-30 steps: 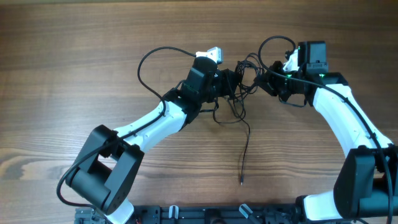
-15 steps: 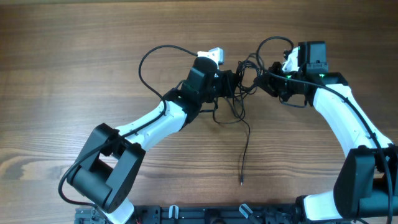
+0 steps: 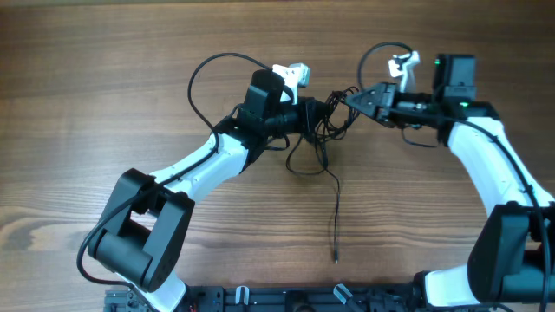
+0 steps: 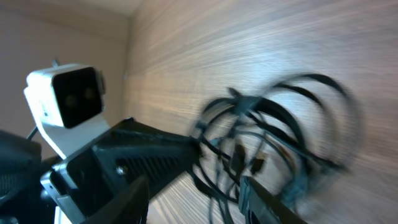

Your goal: Untangle cables

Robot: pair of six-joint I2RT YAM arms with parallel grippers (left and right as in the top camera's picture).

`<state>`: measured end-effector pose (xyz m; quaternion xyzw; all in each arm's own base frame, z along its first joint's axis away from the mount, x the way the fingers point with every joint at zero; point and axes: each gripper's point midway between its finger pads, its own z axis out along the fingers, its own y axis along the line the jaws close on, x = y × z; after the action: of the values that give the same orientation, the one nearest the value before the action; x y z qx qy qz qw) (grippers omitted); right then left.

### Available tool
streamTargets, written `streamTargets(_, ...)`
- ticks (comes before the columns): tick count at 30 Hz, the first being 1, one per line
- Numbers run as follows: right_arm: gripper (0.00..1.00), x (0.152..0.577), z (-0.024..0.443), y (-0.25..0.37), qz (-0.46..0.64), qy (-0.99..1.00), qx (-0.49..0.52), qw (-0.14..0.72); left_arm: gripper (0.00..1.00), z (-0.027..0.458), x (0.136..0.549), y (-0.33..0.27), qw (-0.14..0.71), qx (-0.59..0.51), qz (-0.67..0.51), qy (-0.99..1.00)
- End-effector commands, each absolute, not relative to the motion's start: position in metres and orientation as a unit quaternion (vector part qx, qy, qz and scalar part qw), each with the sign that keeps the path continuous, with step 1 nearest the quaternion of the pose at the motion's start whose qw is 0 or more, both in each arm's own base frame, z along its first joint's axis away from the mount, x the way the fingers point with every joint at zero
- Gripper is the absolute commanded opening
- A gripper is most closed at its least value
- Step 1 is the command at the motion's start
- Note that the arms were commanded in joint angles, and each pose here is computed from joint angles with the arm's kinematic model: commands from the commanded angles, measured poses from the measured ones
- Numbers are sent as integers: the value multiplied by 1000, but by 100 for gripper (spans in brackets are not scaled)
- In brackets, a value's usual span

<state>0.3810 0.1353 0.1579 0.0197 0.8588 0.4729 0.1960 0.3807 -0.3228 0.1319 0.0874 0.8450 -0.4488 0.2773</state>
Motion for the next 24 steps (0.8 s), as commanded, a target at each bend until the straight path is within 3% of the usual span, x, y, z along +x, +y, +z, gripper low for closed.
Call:
streamTargets(1, 46, 386, 155, 145, 441, 873, 42, 203, 4, 148, 374, -330, 285, 122, -466, 829)
streamTargets(9, 43, 383, 127, 137, 370, 904, 116, 178, 4, 148, 374, -330, 284, 122, -466, 829)
streamTargets(24, 43, 384, 123, 160, 400, 898, 72, 171, 4, 151, 374, -330, 284, 120, -472, 826)
